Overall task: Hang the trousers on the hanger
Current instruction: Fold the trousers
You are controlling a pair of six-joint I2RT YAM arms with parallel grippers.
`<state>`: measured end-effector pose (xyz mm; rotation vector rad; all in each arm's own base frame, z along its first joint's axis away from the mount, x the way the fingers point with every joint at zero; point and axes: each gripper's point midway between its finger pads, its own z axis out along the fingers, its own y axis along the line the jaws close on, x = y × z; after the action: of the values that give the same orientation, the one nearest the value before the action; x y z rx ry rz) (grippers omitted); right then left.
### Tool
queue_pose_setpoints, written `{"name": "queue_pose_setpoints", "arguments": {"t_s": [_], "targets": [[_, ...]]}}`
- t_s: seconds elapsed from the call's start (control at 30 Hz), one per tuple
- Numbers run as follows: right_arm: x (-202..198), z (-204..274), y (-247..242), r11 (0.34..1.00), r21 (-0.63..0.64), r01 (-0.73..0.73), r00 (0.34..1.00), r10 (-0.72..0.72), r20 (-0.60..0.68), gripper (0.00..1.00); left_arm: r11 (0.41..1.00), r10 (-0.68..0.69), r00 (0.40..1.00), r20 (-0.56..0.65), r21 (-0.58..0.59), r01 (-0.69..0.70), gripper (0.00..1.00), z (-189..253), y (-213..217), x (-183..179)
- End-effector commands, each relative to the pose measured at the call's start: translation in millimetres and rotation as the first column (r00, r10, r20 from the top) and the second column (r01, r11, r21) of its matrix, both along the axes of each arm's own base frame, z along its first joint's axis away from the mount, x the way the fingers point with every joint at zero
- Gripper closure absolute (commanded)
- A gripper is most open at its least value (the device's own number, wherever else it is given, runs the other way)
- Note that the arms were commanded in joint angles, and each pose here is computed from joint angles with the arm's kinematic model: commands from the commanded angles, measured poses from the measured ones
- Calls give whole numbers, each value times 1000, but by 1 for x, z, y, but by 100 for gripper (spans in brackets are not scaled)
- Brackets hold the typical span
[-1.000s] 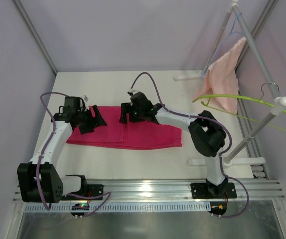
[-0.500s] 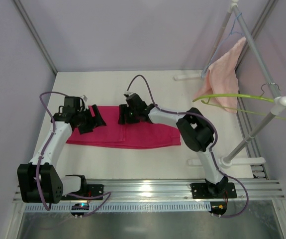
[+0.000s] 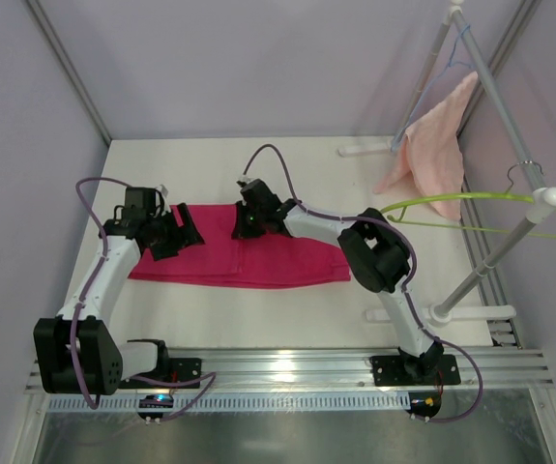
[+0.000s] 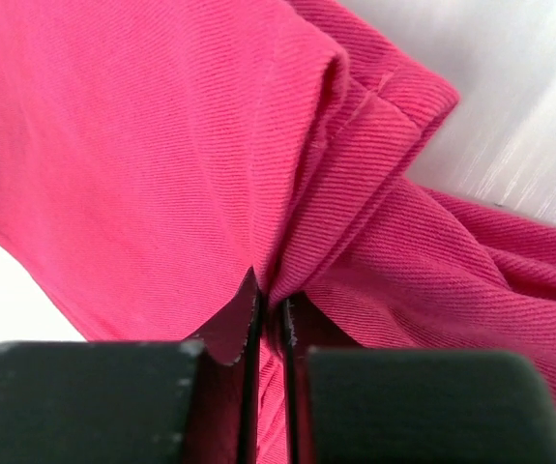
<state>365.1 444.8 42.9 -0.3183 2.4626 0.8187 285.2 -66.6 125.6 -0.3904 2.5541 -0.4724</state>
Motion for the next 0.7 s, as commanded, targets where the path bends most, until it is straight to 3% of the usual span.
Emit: {"name": "queue_pose_setpoints", "arguments": {"t_s": [0.0, 0.1, 0.27, 0.67], "targets": [[5, 41, 18, 996, 86, -8, 999, 4, 50, 96, 999, 14, 998, 57, 32, -16, 20, 11, 7, 6], [2, 76, 19, 992, 122, -11, 997, 2, 73, 96, 998, 38, 997, 70, 56, -42, 20, 14, 14, 7], [-18, 119, -13, 997, 67, 36, 997, -40, 69, 96, 992, 73, 994, 79, 97, -81, 19, 16, 25, 6], [-46, 176, -60, 999, 28, 36, 990, -39, 139, 96, 971, 137, 987, 85, 184, -151, 18, 17, 45, 6]]}}
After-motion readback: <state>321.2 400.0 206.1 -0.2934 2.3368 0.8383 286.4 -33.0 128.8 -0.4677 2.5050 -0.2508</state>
